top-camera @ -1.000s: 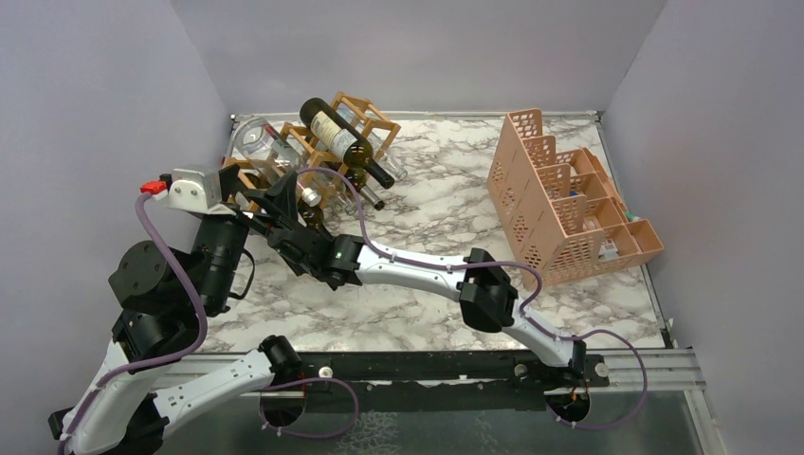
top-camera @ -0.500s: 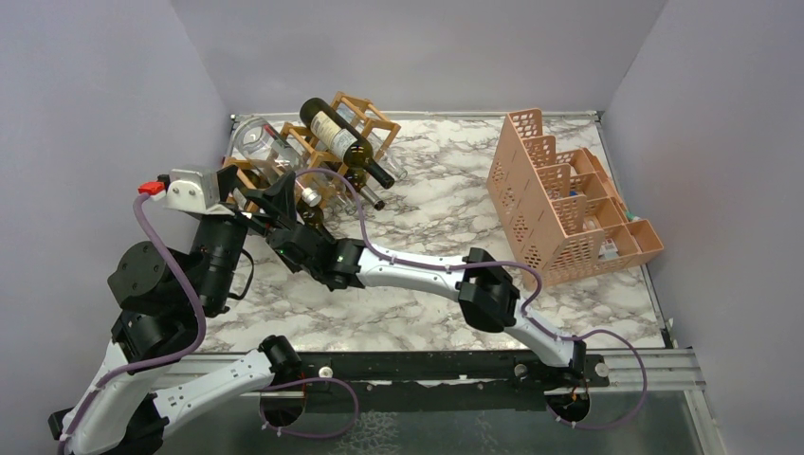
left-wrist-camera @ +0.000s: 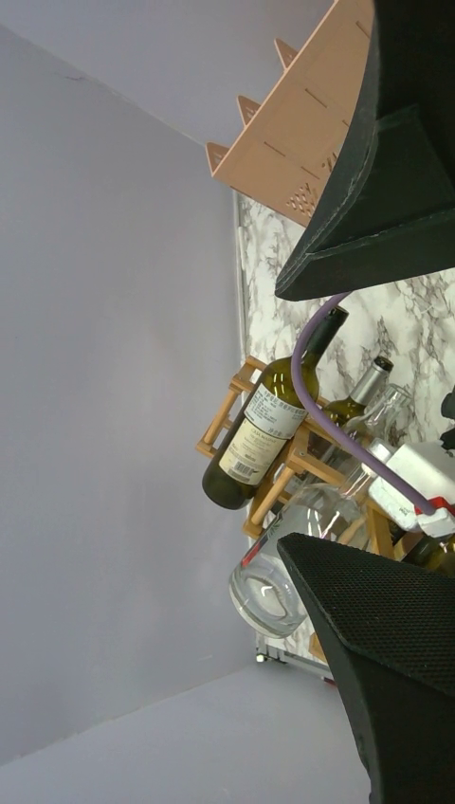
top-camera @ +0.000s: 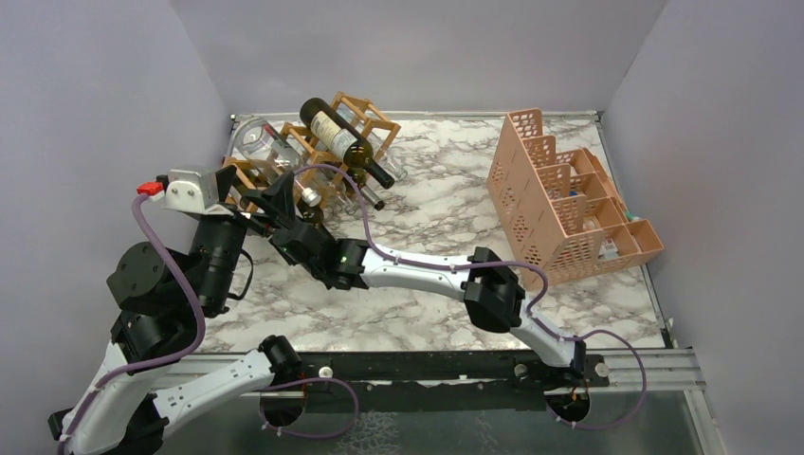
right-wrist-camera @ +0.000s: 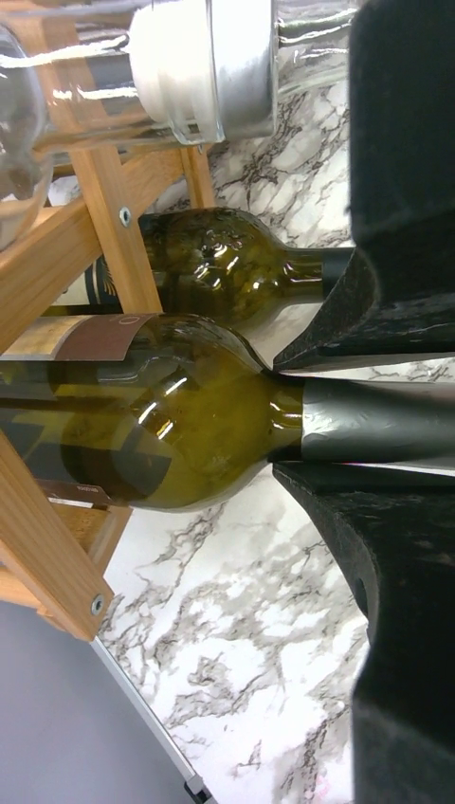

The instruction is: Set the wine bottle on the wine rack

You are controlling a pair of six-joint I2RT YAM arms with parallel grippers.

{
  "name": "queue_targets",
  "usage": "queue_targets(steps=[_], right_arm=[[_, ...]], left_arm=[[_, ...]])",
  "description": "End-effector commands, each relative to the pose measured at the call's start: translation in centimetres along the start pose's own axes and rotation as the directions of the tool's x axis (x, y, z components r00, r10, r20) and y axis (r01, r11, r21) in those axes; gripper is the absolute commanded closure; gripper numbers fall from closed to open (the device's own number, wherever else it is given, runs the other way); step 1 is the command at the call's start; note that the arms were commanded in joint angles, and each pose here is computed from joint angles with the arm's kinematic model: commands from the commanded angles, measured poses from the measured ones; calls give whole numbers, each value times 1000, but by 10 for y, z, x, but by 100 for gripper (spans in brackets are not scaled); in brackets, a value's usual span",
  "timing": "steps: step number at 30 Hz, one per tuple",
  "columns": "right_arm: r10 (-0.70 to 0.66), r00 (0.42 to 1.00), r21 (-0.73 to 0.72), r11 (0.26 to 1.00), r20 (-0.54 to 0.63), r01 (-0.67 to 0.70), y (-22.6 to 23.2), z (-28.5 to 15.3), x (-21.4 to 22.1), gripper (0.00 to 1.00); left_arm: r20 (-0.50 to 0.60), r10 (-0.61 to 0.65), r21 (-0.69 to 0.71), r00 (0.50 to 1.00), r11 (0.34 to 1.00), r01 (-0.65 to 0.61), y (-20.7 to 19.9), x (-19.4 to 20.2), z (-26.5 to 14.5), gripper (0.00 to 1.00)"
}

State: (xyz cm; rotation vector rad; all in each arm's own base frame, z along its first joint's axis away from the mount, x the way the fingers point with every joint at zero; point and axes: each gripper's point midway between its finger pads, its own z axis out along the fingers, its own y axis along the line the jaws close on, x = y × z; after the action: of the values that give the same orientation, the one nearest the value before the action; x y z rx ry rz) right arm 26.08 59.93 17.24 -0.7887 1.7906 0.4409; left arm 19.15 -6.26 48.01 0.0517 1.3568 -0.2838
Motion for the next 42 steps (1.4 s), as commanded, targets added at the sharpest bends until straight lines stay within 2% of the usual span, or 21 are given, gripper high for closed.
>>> queue_targets(steps=[1,8,14,20,26,38,40,42], right_arm=[[19,992,42,999,121,-25,-6,-7,-43,60],[9,990,53,998,143,-17,-7,0,-49,60],[23,990,4,1000,139,-24,-5,2,-56,63],[29,998,-122,992,58,-22,8,-19,-48,47],[71,996,-201,976,-55,-80,9,-56,-27,43],[57,972,-168,981,-228,-96,8,-55,22,44],[60,972,-154,983,-227,-97,7,-53,24,46],[71,977,-145,984,-200,-101,6,-49,22,53]], left_arm=[[16,-21,-20,1000,1000,21,6,-7,-4,1],[16,-24,-20,1000,999,25,7,-8,-4,1],[11,-19,-22,1000,1000,19,6,-7,-3,1],[12,-10,-29,1000,1000,10,8,-9,-4,1],[8,5,-39,1000,999,-4,10,-7,-4,1],[5,7,-35,1000,999,-7,10,-4,-4,1],[6,8,-30,1000,1000,-7,10,-4,-5,1],[7,7,-28,1000,1000,-7,9,-4,-5,1]])
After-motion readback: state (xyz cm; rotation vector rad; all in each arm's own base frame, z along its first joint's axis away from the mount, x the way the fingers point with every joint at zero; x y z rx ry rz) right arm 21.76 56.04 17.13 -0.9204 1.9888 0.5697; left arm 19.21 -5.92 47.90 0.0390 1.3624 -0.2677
